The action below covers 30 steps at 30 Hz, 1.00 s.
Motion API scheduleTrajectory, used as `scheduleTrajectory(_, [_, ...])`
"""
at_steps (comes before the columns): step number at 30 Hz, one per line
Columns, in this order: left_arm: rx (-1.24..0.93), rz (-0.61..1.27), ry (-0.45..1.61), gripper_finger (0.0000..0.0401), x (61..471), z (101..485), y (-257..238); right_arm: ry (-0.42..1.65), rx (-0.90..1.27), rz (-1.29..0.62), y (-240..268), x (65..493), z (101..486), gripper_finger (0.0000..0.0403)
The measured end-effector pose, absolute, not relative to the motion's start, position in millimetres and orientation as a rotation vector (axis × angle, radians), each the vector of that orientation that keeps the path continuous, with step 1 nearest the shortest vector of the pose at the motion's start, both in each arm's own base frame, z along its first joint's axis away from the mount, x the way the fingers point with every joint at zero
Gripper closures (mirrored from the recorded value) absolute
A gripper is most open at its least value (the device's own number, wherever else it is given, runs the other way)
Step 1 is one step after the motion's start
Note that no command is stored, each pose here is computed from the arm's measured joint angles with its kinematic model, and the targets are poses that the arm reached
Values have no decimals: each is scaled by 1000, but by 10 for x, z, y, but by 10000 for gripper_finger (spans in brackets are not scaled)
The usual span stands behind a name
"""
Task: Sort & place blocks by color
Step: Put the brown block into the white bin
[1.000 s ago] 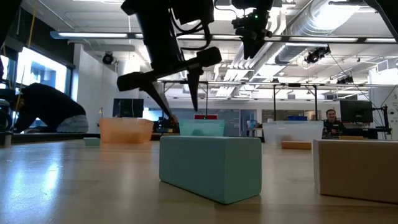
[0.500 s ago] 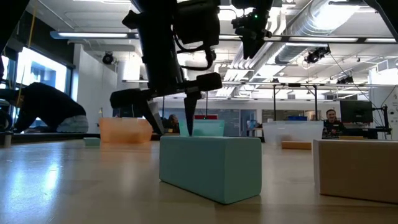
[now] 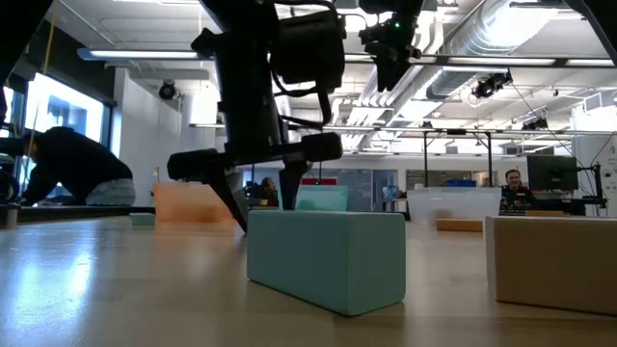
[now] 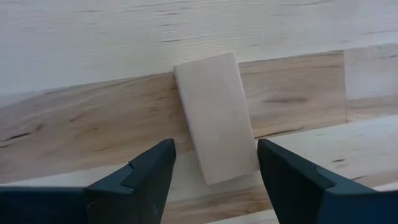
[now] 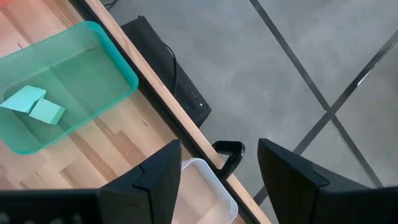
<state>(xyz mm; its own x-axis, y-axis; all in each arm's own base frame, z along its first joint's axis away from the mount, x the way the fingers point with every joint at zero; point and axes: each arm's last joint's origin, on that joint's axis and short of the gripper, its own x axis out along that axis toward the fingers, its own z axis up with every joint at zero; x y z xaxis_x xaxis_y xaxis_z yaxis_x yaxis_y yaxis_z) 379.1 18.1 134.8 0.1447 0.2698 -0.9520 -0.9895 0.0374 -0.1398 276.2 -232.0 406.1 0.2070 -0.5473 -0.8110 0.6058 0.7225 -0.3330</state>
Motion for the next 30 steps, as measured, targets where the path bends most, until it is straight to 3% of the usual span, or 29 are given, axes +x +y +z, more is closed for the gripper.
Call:
scheduleTrajectory(4, [-993, 1173, 958, 220, 3782, 1343, 235, 1108, 64, -802, -2316, 2757, 4057, 204])
scheduleTrajectory(10, [-864, 1074, 1032, 305, 3787, 1344, 295, 1112, 65, -801, -2314, 2755, 4055, 204])
scheduleTrajectory(20, [-759, 785, 1198, 308, 3775, 1424, 368, 1162, 75, -788, -2288, 2722, 4031, 204])
scheduleTrajectory(30, [-672, 540, 1162, 308, 3635, 1878, 754, 1219, 124, -715, -2234, 2686, 3996, 204])
